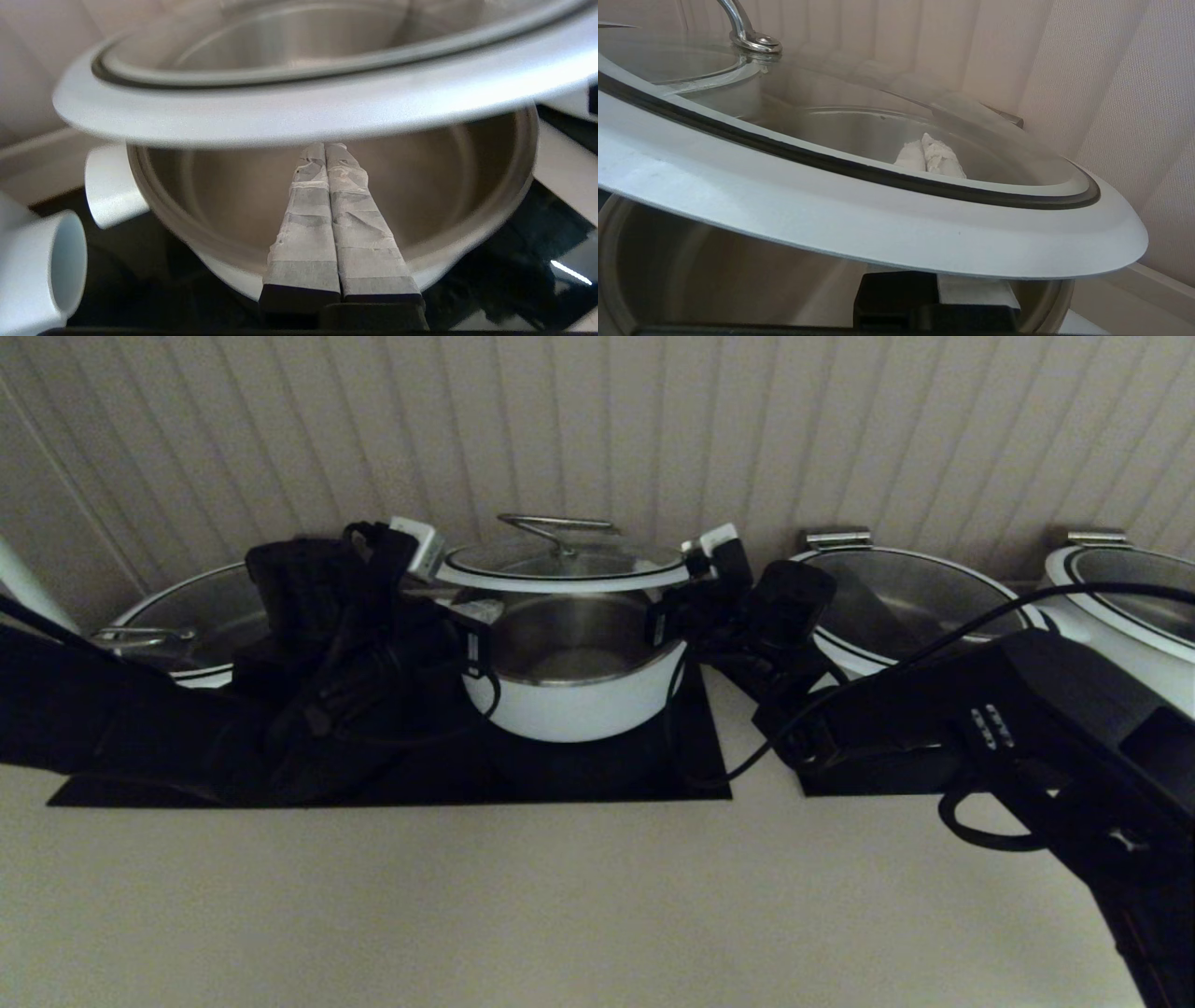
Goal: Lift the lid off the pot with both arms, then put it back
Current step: Open the pot lid completely
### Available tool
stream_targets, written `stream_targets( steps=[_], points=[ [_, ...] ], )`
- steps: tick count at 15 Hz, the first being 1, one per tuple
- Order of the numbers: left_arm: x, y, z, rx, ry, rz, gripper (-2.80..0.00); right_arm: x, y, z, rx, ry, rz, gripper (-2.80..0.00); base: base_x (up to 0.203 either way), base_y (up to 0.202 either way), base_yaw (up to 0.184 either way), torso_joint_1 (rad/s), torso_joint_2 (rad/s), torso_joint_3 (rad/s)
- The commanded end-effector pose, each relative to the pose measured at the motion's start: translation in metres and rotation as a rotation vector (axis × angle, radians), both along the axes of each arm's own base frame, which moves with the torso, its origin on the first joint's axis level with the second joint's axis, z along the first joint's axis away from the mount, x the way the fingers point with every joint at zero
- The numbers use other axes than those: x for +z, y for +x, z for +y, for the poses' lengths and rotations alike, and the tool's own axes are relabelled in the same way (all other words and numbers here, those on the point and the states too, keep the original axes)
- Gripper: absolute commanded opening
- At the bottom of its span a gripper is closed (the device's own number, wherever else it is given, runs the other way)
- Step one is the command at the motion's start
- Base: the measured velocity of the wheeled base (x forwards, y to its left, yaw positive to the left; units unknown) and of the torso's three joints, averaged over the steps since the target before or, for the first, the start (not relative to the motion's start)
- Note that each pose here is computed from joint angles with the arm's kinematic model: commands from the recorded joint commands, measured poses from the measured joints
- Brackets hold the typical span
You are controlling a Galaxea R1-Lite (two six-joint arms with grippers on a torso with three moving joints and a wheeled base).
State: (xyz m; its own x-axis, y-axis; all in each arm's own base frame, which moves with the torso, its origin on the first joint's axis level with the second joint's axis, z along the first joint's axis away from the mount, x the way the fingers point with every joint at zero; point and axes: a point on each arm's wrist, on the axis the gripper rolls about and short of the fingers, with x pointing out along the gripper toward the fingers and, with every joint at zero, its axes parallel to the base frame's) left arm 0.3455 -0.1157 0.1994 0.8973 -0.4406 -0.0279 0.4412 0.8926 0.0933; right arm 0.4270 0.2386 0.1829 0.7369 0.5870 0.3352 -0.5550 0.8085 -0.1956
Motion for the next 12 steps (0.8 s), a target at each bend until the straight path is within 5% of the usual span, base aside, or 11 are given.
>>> stream_targets(
  steps=[1, 12],
  points=[
    [-0.001, 0.009, -0.003, -0.001, -0.004, -0.01, -2.8, 0.001, -0.001, 0.0, 0.002, 0.003, -0.01, -2.8, 0.0, 0.0, 0.0, 0.0, 0.0, 0.0],
    [0.007, 0.021, -0.007, -0.001, -0.019, -0.047, -2.8, 0.001, -0.003, 0.004, 0.009, 0.005, -0.012, -2.8, 0.0, 0.0, 0.0, 0.0, 0.0, 0.0]
  ],
)
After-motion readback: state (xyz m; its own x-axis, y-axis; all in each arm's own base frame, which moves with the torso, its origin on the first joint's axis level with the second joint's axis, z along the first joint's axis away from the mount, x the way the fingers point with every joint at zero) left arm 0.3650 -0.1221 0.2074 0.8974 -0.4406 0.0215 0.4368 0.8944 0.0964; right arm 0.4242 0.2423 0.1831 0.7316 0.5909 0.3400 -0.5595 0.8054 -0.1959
